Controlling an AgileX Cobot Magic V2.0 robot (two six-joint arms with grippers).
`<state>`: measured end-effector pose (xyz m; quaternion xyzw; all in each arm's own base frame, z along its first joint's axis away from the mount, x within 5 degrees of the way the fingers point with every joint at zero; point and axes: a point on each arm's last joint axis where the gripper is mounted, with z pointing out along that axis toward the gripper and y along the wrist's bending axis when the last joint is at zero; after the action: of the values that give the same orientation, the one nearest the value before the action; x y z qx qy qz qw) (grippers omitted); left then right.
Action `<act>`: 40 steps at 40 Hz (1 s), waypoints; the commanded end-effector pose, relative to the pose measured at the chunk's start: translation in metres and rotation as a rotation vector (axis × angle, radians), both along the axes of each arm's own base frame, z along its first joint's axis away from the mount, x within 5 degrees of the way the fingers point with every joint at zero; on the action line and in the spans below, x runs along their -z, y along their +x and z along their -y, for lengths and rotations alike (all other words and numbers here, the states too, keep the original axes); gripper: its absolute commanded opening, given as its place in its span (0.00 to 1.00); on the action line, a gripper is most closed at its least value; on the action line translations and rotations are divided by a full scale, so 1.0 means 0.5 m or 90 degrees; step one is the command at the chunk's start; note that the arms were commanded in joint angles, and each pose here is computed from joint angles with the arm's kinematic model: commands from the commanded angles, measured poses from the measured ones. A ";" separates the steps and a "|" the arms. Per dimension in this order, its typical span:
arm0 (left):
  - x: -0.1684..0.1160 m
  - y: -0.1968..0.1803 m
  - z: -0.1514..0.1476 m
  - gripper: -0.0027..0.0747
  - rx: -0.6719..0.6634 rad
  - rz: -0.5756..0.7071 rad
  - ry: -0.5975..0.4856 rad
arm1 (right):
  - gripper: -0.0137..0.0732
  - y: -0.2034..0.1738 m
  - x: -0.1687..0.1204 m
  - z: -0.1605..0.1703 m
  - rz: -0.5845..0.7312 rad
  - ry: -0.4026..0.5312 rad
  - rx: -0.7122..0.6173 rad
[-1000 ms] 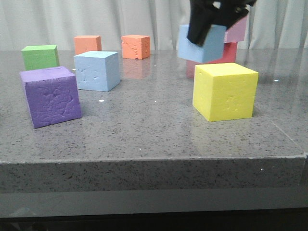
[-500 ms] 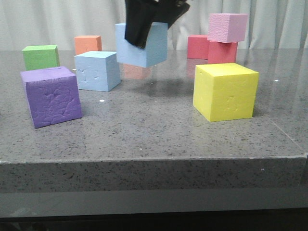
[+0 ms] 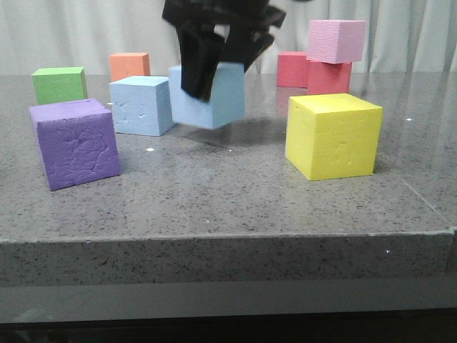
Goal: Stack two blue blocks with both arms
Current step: 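Carry the cube toward the other light blue cube and set it down, then open the right gripper and raise it away from the cube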
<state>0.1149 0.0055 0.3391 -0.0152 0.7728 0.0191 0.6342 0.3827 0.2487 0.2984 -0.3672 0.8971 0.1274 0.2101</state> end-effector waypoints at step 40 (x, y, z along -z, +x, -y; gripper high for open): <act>-0.038 0.003 0.002 0.88 0.007 0.071 0.002 | 0.84 -0.070 -0.209 0.037 0.117 0.124 0.029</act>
<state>0.1149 0.0055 0.3391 -0.0152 0.7728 0.0191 0.6342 0.3633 0.2396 0.3572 -0.3481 0.8855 0.1543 0.2661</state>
